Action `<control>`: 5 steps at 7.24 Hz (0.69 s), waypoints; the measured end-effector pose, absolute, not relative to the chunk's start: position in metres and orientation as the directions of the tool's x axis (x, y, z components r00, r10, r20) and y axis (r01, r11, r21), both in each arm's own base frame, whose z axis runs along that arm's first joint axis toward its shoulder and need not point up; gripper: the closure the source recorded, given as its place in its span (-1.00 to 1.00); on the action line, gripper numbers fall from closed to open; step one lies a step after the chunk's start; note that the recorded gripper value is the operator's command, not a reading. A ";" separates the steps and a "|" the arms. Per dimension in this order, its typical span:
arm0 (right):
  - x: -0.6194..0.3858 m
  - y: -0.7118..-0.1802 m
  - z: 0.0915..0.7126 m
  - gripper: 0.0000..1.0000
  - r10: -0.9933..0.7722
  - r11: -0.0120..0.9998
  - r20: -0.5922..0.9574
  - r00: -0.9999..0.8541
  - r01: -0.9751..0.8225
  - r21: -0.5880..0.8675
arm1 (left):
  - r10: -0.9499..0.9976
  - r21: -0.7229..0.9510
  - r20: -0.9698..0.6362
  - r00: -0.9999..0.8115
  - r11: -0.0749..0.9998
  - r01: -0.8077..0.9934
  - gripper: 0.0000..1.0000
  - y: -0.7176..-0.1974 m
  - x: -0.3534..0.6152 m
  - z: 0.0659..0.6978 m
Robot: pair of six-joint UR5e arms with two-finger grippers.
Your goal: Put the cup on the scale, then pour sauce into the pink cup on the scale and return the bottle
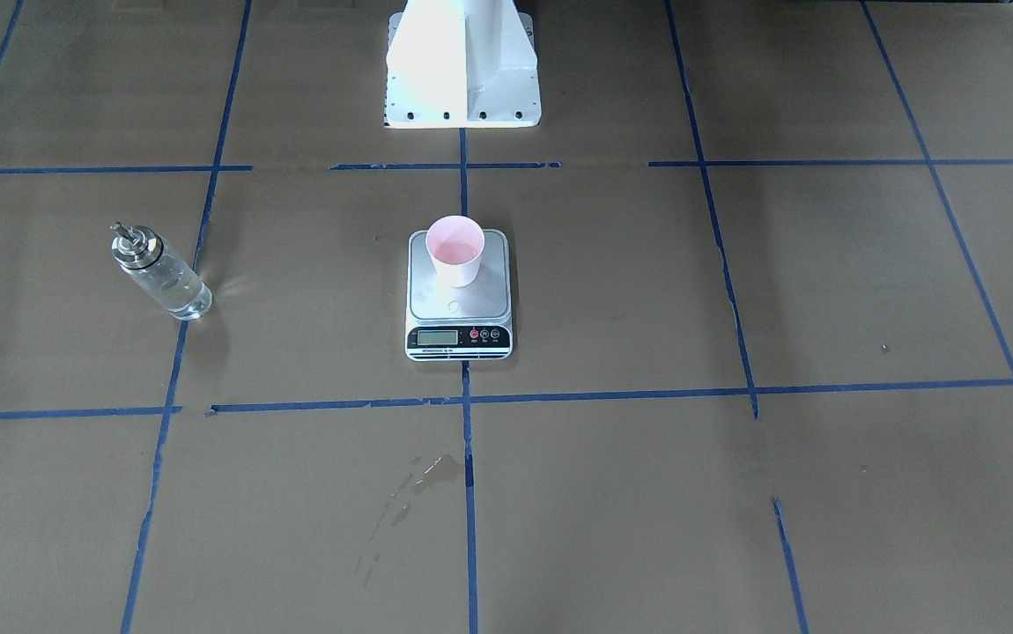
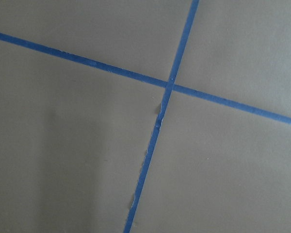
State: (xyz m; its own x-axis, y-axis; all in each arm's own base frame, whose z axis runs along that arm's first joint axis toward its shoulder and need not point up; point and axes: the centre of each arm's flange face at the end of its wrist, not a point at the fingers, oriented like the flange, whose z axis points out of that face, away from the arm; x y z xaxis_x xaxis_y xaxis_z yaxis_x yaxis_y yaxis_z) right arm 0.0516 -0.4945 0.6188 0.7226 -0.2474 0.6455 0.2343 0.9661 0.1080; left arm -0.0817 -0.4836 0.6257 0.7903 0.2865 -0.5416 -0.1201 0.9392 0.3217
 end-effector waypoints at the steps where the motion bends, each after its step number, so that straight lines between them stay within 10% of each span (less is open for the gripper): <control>1: 0.050 -0.493 0.630 -1.00 -0.197 0.976 0.673 0.713 0.206 0.068 | 0.276 0.305 -0.547 0.790 0.945 -0.120 -1.00 -0.482 -0.082 0.633; 5: 0.055 -0.482 0.640 -1.00 -0.143 0.989 0.701 0.699 0.123 0.079 | 0.238 0.244 -0.565 0.790 0.963 -0.116 -1.00 -0.478 -0.082 0.660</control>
State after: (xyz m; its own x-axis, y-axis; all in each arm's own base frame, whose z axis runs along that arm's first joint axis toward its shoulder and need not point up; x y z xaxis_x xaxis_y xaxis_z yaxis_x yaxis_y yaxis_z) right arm 0.0547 -0.4823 0.6397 0.6986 -0.1429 0.7011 0.1230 0.9892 0.0791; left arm -0.0819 -0.4779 0.6595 0.7902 0.2381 -0.5646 -0.1156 0.9628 0.2443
